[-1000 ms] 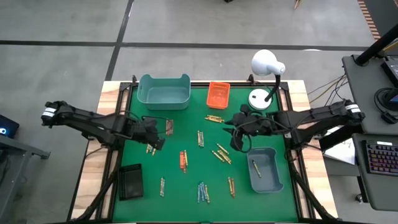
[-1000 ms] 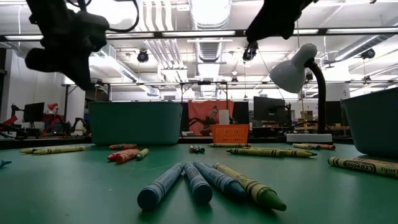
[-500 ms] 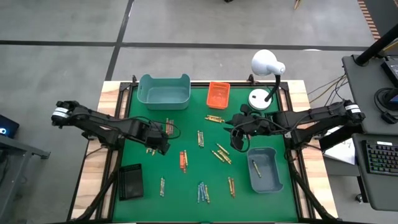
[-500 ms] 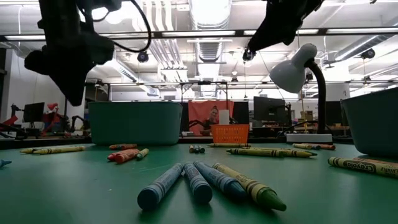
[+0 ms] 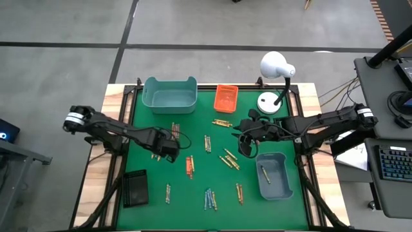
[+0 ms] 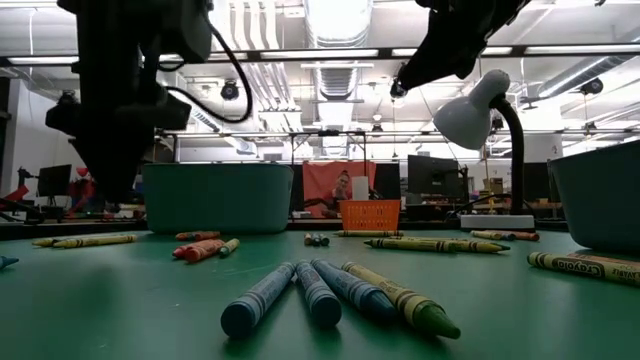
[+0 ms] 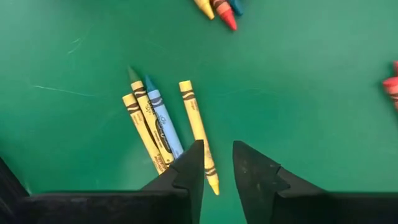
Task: Sort crayons
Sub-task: Put the yellow crayon into the black bin
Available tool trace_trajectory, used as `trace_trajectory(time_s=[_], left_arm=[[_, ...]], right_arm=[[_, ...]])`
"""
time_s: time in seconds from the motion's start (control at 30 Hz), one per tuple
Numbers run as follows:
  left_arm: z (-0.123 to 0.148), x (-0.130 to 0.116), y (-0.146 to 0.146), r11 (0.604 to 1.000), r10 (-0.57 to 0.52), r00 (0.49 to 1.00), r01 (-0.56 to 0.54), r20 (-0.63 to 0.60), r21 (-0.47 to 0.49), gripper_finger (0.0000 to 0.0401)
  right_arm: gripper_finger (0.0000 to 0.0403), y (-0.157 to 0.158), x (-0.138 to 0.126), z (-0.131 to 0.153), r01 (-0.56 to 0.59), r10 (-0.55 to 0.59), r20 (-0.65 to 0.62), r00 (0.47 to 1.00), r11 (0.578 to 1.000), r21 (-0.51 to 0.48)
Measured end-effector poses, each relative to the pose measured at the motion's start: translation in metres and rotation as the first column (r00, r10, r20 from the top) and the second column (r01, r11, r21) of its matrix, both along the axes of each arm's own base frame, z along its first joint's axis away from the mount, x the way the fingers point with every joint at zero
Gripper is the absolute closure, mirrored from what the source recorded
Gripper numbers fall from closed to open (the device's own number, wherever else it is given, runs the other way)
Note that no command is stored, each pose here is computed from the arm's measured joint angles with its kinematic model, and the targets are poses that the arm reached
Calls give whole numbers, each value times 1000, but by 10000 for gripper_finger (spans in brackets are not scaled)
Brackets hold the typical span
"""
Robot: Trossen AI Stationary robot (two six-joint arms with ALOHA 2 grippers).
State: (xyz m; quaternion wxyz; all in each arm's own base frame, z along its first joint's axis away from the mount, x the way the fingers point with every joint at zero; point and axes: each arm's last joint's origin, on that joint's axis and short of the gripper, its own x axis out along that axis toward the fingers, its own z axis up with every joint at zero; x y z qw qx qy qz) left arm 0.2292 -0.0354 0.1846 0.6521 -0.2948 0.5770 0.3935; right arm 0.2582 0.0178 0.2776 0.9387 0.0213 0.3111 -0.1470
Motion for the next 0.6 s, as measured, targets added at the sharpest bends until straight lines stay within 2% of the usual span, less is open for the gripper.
trace_trajectory(time_s=[0.43,0.5,0.6], left_arm=[[-14,6,0,998,-5,999,8,-47,56,317],[-14,6,0,998,-5,999,8,-48,60,317],[-15,6,1,997,-8,999,11,-47,73,317]], right_arm=[[293,0,1,1,0,0,10,1000,1000,2],[294,-1,4,5,3,-4,66,998,1000,4],[294,-8,14,19,4,-4,238,971,1000,0]])
